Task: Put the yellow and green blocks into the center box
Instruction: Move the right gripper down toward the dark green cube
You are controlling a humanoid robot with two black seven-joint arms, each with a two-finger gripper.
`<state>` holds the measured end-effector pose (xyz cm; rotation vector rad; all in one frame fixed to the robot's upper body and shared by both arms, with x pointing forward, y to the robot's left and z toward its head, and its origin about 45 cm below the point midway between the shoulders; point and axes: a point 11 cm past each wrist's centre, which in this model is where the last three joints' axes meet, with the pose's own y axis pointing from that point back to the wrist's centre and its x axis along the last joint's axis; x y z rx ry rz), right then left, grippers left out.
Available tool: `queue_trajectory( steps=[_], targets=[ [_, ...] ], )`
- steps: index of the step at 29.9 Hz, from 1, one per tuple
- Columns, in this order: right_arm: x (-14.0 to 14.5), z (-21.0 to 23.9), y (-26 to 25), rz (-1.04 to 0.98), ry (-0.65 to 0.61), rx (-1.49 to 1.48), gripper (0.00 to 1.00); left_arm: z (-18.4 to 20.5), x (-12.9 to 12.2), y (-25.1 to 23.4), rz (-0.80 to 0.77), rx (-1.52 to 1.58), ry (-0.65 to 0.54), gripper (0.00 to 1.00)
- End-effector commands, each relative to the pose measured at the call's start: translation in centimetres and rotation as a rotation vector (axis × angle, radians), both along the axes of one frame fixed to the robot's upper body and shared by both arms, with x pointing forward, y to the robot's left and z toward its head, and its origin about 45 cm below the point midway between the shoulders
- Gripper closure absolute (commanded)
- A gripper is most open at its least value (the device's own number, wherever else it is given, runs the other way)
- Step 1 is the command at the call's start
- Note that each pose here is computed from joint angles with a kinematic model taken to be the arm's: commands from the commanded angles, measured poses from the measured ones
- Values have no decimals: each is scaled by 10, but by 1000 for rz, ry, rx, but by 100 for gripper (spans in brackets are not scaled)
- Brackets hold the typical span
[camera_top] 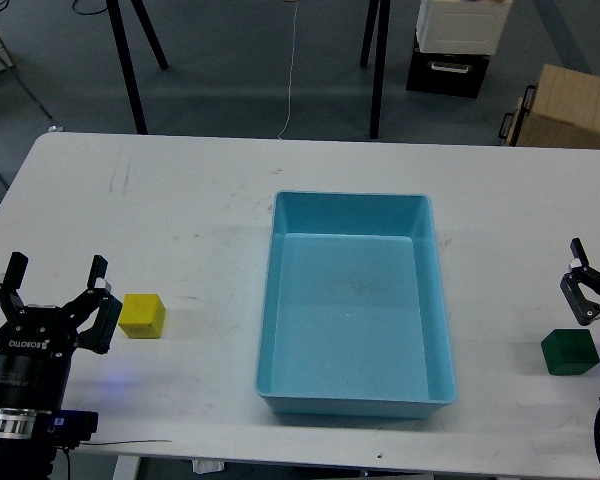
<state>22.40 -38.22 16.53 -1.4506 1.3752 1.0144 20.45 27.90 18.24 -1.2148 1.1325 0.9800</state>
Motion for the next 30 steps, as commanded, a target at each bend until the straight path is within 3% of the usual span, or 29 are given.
queue_trajectory(
  steps=[1,9,14,21,30],
  targets=[
    [-9,6,-6,-14,-7,-13,1,-4,-4,-1,4,25,12,0],
    [0,20,-23,41,53,-170,0,-2,-2,0,15,22,6,0],
    [33,70,-54,170,111,-490,1,0,0,-7,13,-6,-5,0],
    [82,128,-49,460,274,-938,0,8,10,-10,2,-5,-40,0],
    [115,115,-16,801,390,-1590,0,13,21,-13,-13,-2,-68,0]
  ],
)
